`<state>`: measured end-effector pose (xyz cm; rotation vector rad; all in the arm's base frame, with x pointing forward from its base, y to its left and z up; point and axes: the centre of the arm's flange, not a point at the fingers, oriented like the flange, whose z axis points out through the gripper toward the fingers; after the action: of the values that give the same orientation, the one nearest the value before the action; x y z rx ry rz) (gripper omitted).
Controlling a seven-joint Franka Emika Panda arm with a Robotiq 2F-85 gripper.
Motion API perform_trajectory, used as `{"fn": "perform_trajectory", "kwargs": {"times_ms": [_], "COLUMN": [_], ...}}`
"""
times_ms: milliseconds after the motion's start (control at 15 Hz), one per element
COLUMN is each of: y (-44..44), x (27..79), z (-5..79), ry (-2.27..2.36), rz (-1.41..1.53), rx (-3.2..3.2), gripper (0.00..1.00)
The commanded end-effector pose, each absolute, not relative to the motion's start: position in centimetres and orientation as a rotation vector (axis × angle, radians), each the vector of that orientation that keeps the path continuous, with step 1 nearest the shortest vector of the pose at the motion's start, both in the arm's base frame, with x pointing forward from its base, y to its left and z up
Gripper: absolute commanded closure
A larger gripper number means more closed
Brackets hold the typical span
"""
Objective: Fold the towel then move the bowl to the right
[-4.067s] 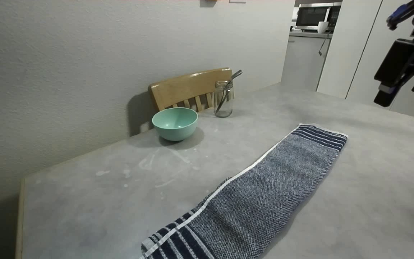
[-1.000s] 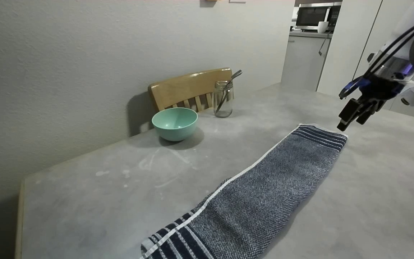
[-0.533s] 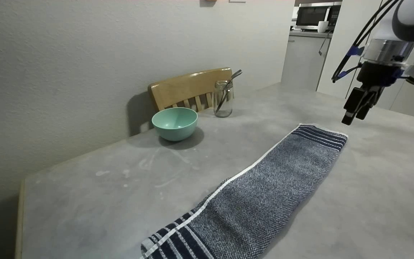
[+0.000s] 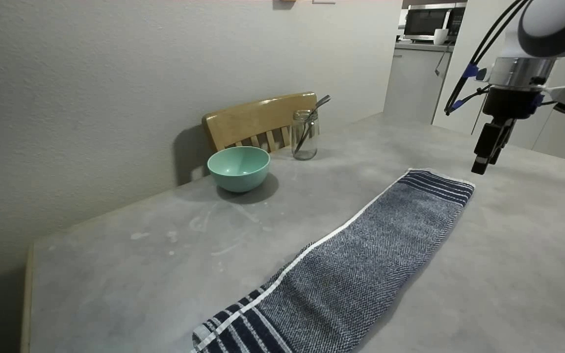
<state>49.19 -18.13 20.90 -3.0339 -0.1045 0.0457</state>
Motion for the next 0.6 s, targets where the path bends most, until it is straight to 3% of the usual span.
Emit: {"fn": "perform_trajectory", "kwargs": {"times_ms": [0, 533], "y": [-19.6, -22.6], "x": [50.9, 54.8], "z": [20.4, 16.4], "ry": [-0.258, -0.332], "rz": [0.081, 0.140], "rx": [-3.005, -2.818], "gripper": [0.00, 0.00]}}
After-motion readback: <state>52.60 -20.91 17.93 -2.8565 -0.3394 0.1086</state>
